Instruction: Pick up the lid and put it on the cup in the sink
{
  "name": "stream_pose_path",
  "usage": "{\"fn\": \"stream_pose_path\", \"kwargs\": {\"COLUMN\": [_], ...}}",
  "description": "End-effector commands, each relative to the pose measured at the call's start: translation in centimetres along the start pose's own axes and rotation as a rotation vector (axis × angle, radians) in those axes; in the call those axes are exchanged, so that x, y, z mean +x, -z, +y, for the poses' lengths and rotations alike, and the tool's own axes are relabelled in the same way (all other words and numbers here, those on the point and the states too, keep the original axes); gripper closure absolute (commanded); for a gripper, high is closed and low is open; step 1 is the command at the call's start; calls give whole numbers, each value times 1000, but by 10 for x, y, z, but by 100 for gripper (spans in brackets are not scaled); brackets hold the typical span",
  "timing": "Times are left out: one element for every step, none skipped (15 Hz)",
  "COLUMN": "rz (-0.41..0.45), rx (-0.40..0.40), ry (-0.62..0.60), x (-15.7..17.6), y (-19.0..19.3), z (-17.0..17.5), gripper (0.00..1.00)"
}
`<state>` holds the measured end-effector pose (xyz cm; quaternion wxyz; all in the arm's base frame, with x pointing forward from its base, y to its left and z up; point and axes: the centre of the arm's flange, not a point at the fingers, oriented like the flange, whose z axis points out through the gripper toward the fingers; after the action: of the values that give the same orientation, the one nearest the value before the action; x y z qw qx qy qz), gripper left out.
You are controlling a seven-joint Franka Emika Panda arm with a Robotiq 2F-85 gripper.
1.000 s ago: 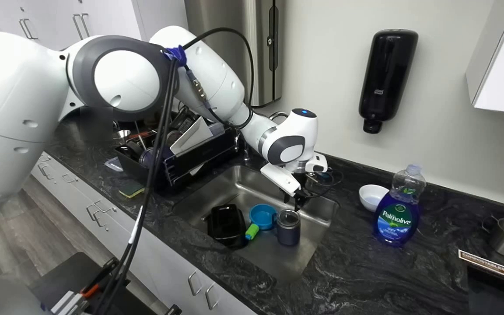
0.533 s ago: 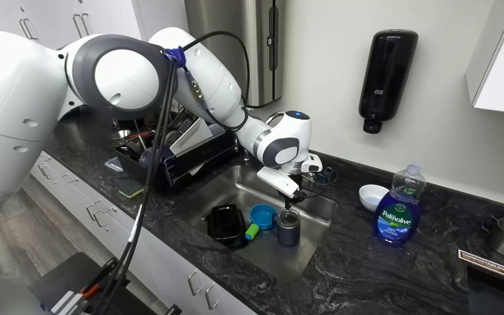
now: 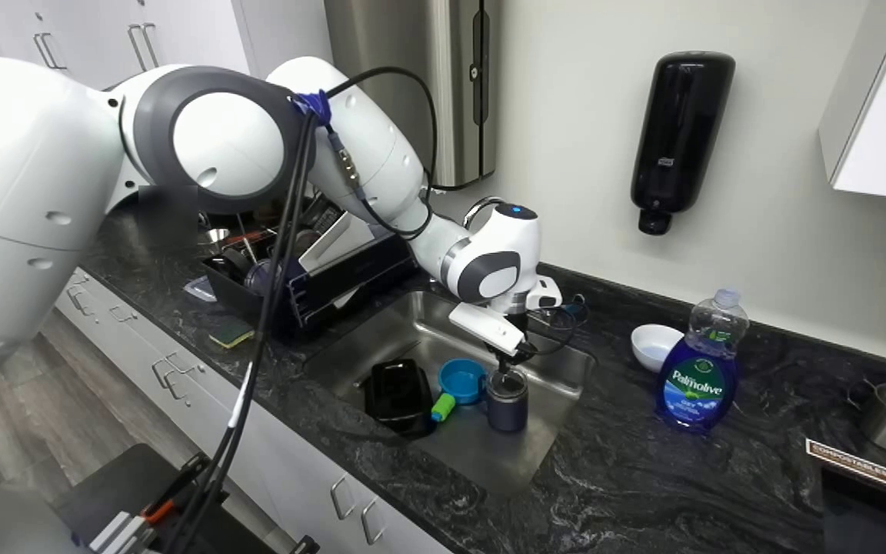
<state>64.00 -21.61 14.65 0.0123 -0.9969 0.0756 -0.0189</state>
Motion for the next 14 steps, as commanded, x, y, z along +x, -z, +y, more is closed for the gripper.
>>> {"fn": "stream_pose_path", "kwargs": {"rz": [23, 33, 38, 42, 48, 52, 55, 57, 59, 62, 65, 69, 72, 72], "rx": [-22, -28, -33, -35, -37, -39, -40, -40, -40, -41, -45, -51, -56, -59], "ry": [35, 37, 41, 43, 45, 46, 48, 50, 52, 55, 54, 53, 57, 59], "x": [0, 1, 1, 1, 2, 2, 2, 2, 2, 2, 3, 3, 3, 4], "y": [-6, -8, -11, -13, -14, -16, -17, -19, -20, -22, -24, -25, -27, -28], "z": [1, 2, 2, 2, 2, 2, 2, 2, 2, 2, 1, 0, -1, -3], "gripper": [100, 100, 100, 100, 100, 100, 100, 100, 100, 100, 100, 100, 100, 100]}}
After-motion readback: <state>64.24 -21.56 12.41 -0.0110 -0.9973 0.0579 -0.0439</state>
